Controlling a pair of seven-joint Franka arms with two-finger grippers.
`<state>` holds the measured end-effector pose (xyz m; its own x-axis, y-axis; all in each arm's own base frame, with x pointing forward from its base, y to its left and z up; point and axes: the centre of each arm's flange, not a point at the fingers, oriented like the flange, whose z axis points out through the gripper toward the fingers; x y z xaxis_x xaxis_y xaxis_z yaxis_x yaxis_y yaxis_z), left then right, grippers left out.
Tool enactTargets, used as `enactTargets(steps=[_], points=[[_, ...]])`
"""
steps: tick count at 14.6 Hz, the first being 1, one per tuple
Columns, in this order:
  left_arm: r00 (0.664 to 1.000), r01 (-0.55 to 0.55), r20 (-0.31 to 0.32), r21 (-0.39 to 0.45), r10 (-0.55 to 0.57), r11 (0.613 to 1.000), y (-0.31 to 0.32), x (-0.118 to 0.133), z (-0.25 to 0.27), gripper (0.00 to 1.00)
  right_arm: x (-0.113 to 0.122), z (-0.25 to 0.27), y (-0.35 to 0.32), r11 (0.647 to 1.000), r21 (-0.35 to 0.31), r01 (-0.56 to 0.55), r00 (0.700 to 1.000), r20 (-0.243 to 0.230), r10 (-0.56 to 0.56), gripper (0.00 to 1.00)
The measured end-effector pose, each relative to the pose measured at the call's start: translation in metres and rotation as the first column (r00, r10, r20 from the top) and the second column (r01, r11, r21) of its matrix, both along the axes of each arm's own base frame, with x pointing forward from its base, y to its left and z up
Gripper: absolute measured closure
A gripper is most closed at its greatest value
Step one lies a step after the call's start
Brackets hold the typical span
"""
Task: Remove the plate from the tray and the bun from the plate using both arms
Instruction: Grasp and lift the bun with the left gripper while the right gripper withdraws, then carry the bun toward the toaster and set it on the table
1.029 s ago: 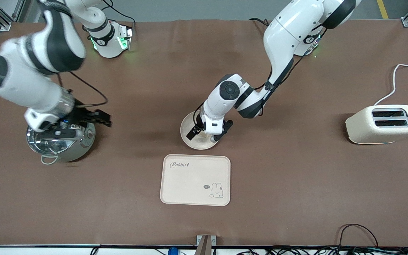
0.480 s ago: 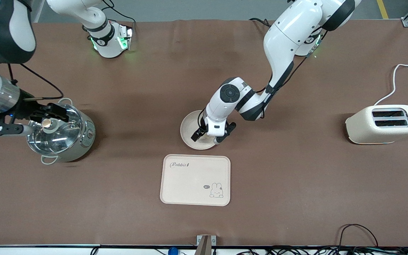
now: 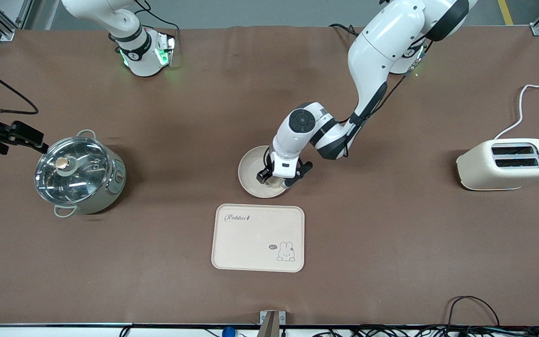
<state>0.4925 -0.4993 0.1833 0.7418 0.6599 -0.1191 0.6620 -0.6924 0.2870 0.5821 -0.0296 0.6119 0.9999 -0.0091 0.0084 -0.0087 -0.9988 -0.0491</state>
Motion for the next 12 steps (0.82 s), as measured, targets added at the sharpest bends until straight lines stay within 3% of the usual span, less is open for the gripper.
enactTargets(steps=[3,6,9,12], points=[[1.0,0.021,0.019,0.009,-0.022,1.0,-0.001,0.001,0.004,0.74,-0.007,0.009,-0.011,1.0,-0.002,0.005,1.0,-0.015,-0.005,0.0],[0.992,0.119,0.025,0.17,-0.125,0.978,0.008,0.012,0.046,0.85,-0.019,0.026,-0.018,1.0,-0.022,0.003,1.0,0.007,-0.003,0.0],[0.947,0.311,-0.024,0.327,-0.321,0.892,0.051,0.035,0.14,0.89,-0.028,0.038,-0.021,1.0,-0.027,0.004,1.0,0.017,-0.004,0.0],[0.863,0.5,-0.124,0.358,-0.49,0.789,0.158,0.087,0.173,0.89,-0.029,0.035,-0.022,1.0,-0.026,0.005,1.0,0.011,-0.005,0.0]])
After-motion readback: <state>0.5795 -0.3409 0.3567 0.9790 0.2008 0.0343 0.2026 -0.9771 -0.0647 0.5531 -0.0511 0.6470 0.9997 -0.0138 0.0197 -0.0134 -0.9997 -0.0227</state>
